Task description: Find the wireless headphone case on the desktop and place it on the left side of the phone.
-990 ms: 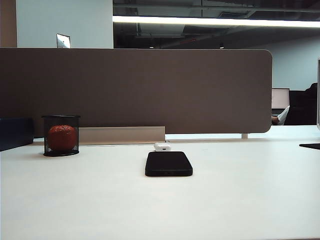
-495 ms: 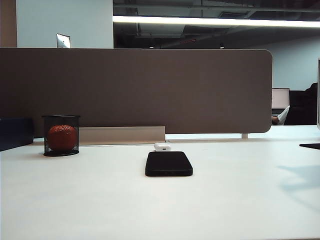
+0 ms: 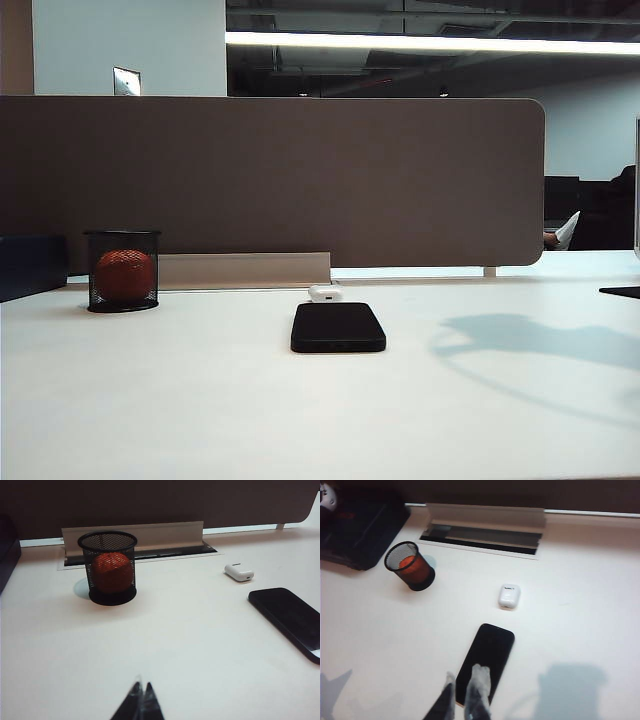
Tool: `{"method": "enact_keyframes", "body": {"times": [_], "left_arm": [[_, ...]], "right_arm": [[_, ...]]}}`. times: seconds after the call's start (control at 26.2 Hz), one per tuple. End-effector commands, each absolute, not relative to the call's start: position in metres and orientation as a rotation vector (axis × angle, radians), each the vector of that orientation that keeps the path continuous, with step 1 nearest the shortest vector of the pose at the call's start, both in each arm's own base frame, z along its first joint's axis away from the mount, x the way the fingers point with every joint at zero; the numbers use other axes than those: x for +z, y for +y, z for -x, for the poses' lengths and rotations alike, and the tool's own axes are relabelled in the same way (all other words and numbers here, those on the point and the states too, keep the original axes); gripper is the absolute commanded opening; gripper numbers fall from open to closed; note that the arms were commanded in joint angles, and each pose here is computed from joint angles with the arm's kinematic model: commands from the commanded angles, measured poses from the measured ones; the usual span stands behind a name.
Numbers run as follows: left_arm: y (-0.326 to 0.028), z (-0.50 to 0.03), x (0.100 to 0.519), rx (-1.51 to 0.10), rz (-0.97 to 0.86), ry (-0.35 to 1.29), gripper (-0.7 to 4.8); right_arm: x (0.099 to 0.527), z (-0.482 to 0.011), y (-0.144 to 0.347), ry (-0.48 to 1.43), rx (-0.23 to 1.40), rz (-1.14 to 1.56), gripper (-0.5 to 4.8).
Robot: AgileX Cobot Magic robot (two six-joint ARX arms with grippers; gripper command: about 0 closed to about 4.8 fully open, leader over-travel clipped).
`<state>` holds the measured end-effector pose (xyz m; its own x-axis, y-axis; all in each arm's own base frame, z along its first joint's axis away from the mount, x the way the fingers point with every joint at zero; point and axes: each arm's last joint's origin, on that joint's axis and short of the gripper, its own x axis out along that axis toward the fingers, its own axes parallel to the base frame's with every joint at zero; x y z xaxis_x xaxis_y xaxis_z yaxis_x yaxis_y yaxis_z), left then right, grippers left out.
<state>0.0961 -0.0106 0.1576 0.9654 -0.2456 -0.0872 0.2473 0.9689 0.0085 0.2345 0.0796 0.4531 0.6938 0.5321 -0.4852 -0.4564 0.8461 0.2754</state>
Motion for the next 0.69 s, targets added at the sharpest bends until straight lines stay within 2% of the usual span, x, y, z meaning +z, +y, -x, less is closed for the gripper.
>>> {"method": "enact_keyframes", "body": {"times": [0.04, 0.69], "left_arm": [[-0.010, -0.096, 0.159, -0.248, -0.021, 0.073, -0.05], [-0.011, -0.096, 0.159, -0.253, -0.020, 0.073, -0.05]], "right_arm": [[0.451, -0.246, 0.090, 0.571, 0.606, -0.159, 0.54], [0.389, -0.319, 0.152, 0.680, 0.673, -0.125, 0.55]]}}
